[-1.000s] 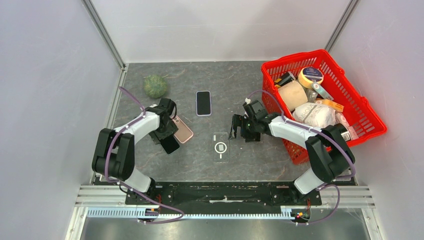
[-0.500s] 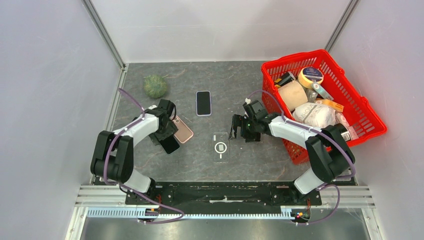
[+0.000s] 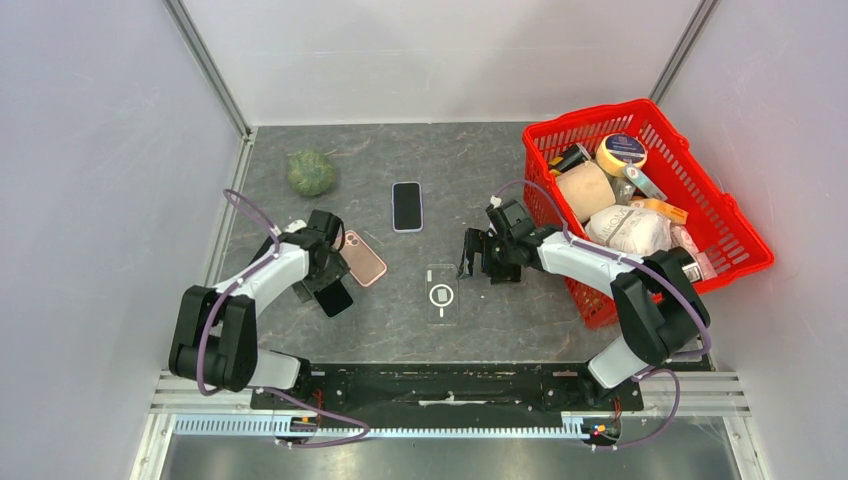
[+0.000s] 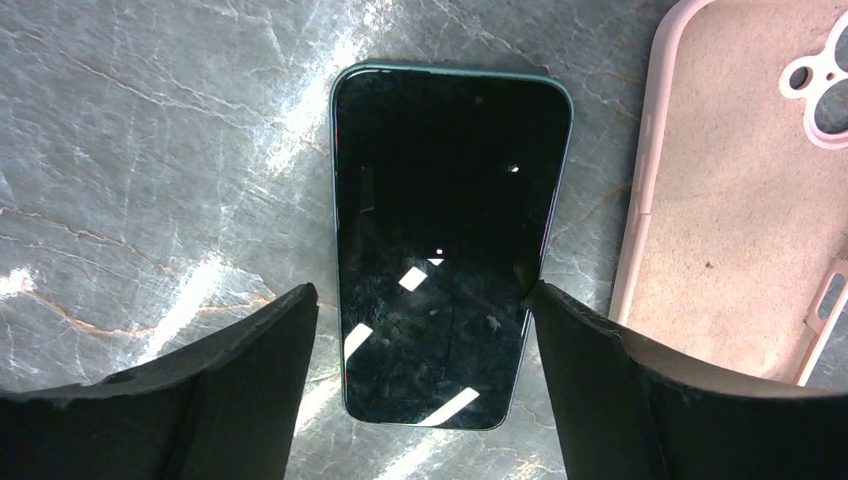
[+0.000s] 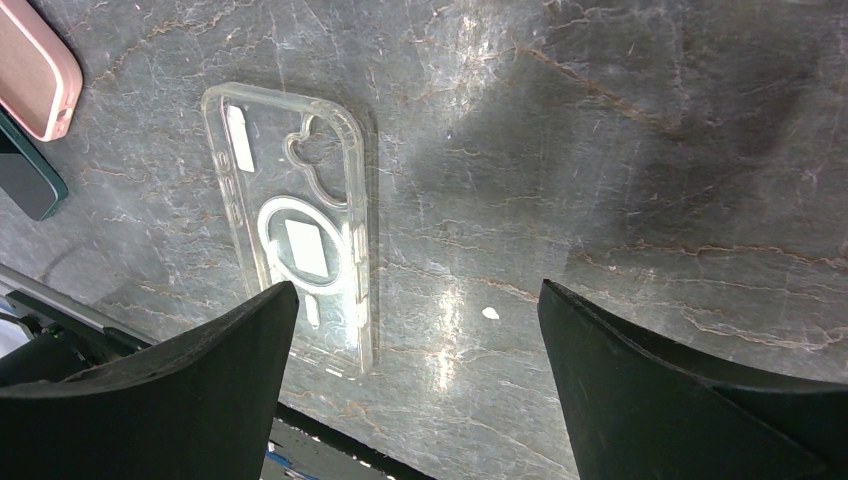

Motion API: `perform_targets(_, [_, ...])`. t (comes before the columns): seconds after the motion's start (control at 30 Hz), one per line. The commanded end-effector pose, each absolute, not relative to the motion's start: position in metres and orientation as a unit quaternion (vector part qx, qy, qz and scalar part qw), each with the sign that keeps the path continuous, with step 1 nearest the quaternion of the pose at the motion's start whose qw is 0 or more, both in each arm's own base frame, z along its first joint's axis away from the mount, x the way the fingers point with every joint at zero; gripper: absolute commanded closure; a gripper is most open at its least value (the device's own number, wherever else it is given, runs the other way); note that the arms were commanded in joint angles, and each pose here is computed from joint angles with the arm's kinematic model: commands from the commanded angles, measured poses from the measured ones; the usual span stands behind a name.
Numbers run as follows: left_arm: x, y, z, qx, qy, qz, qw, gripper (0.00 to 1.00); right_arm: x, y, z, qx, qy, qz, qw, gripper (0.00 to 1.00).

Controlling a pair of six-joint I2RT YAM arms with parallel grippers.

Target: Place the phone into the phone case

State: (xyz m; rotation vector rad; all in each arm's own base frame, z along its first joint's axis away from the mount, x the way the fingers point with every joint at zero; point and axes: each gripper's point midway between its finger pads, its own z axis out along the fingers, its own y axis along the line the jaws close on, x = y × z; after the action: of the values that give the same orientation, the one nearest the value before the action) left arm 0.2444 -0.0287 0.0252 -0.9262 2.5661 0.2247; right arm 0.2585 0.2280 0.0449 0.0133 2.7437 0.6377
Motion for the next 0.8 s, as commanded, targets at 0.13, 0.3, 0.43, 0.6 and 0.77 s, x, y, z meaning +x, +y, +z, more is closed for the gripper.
perform_targets(0.13, [0.248,-0.033,0.045,-0.297,0.926,0.049,0.229,0.08,0.274,0.233,0.059,-0.002,0.955,0.232,0.187,0.03])
perform_targets(0.3, [0.244,-0.031,0.038,-0.288,0.931,0.063,0.214,0.04,0.274,0.233,0.06,-0.002,0.955,0.232,0.187,0.03])
perform_targets(0.43, [0.247,-0.032,0.033,-0.288,0.932,0.061,0.213,0.03,0.274,0.233,0.06,-0.002,0.955,0.232,0.187,0.03])
perform_targets(0.6, [0.249,-0.032,0.023,-0.29,0.933,0.066,0.202,0.03,0.274,0.233,0.06,-0.003,0.954,0.232,0.188,0.03])
perform_targets(0.77, [0.246,-0.029,0.013,-0.303,0.93,0.068,0.194,0.04,0.273,0.232,0.061,-0.003,0.954,0.231,0.189,0.03])
